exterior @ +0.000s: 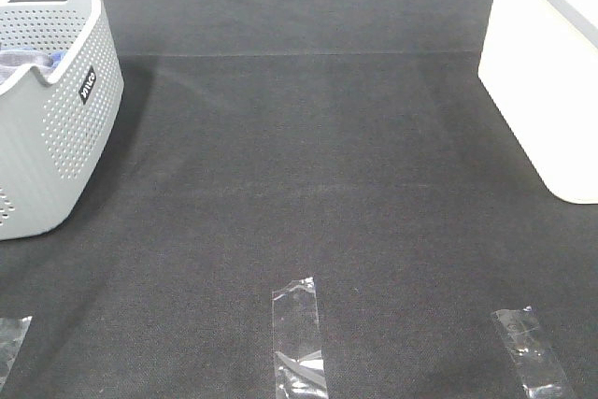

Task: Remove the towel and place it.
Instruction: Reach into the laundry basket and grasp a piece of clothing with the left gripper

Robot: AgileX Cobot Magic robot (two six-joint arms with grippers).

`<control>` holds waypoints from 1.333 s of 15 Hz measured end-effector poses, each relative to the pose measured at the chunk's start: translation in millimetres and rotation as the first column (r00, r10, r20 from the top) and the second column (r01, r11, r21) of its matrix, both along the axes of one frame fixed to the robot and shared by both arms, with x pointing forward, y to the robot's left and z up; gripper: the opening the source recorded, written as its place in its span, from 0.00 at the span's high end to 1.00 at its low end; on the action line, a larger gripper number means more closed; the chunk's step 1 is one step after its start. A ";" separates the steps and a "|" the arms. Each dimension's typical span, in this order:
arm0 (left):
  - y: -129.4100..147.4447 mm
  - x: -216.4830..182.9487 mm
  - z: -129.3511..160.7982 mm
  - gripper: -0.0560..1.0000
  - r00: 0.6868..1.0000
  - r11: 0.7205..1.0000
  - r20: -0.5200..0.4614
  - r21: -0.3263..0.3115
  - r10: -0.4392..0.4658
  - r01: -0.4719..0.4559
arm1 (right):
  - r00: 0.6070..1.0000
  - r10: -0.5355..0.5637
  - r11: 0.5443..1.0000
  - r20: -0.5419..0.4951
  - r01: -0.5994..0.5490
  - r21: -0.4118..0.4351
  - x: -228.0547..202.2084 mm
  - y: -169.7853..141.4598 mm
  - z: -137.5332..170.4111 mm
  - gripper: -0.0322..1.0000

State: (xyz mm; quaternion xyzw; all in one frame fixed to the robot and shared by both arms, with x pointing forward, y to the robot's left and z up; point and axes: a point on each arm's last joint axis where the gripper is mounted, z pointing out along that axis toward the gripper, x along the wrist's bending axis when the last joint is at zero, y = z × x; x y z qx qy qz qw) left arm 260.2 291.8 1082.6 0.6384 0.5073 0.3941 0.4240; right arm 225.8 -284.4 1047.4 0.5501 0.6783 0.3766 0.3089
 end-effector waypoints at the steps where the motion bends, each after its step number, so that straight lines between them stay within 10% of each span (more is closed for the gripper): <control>1: 0.5 15.8 3.6 0.34 1.000 1.000 -0.005 0.007 0.013 -0.013 | 1.000 0.000 1.000 0.000 0.000 0.000 0.0 0.0 0.0 0.22; 12: -4.7 245.0 28.2 0.34 0.910 0.993 -0.398 0.019 0.112 -0.114 | 1.000 0.000 1.000 0.000 0.000 0.000 0.0 0.0 0.0 0.22; 20: 31.1 381.4 17.8 0.34 0.785 0.963 -0.559 0.126 0.267 -0.238 | 1.000 0.000 1.000 -0.005 0.000 0.000 0.4 0.0 -1.2 0.22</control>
